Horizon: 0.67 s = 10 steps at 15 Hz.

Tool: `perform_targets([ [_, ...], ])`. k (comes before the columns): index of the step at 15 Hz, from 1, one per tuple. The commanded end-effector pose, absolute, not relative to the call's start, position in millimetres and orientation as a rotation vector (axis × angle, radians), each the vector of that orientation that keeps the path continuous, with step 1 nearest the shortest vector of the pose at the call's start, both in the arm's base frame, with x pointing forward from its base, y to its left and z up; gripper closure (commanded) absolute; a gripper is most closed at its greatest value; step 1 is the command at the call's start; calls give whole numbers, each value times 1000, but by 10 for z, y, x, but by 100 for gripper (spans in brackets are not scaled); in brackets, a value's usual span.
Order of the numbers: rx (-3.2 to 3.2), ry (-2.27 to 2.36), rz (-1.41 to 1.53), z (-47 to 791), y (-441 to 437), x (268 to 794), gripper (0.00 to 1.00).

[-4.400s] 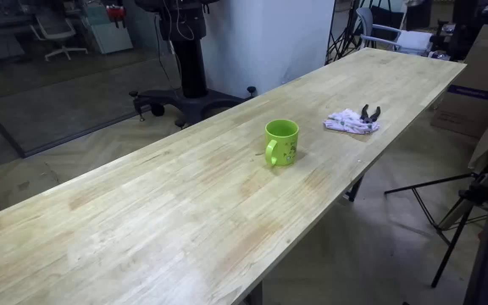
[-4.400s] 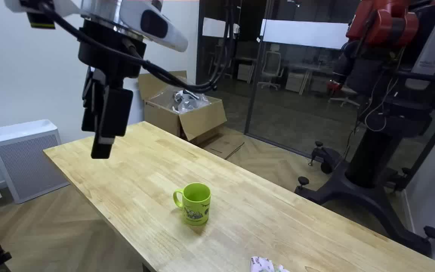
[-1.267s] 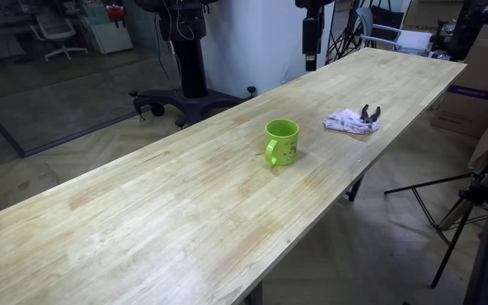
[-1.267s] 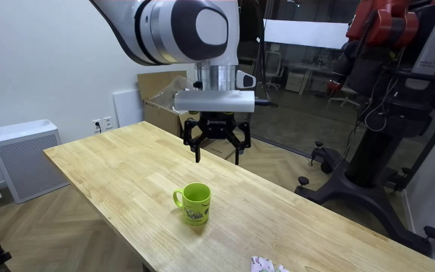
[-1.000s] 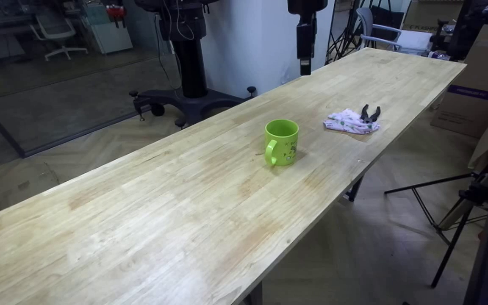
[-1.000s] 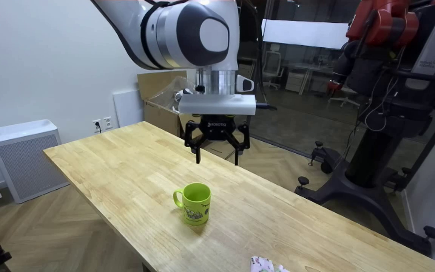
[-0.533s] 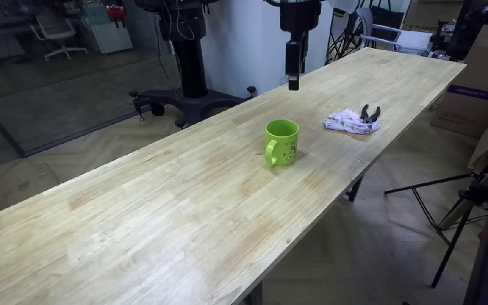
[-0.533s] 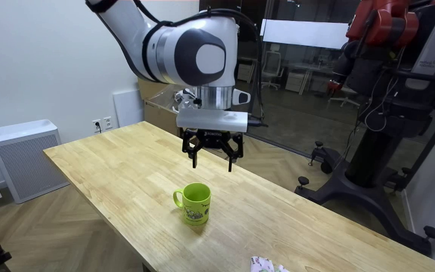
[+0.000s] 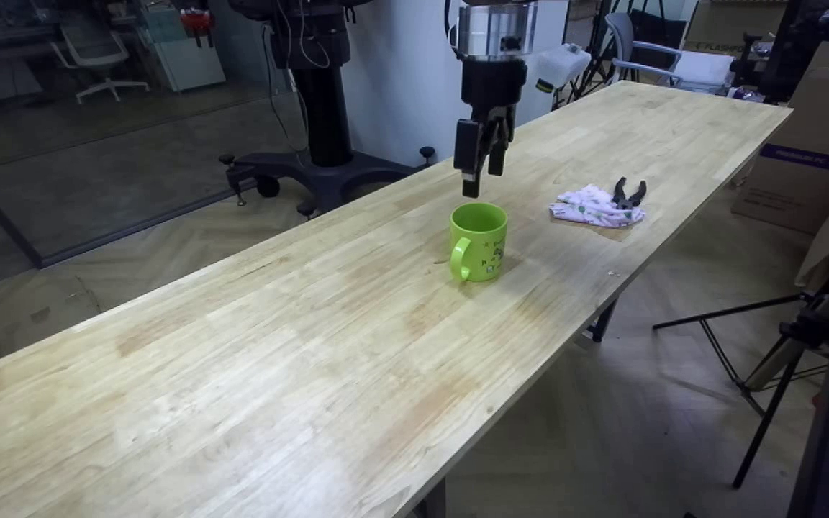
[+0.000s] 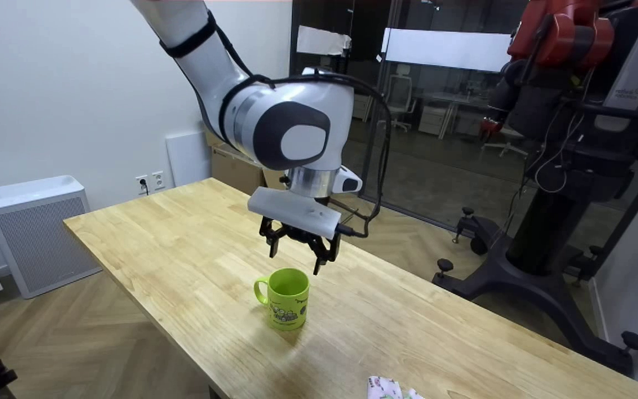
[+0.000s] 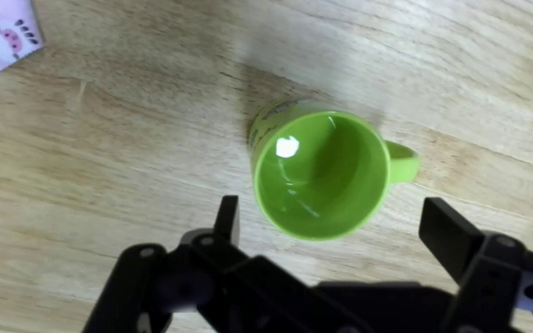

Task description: Move the mug forward

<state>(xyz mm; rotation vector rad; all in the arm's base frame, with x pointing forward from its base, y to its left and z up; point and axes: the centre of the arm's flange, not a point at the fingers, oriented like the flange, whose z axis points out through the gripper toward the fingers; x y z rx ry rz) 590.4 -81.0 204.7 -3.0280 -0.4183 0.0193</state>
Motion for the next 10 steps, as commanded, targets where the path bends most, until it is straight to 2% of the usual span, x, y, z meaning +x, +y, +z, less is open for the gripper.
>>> perform_targets([
  [1,-3025,-418,26,2010,-789,5909,0],
  [5,-3046,-384,44,2004,-788,5918,0],
  [10,-3147,40,-11,1960,-607,6277,0],
])
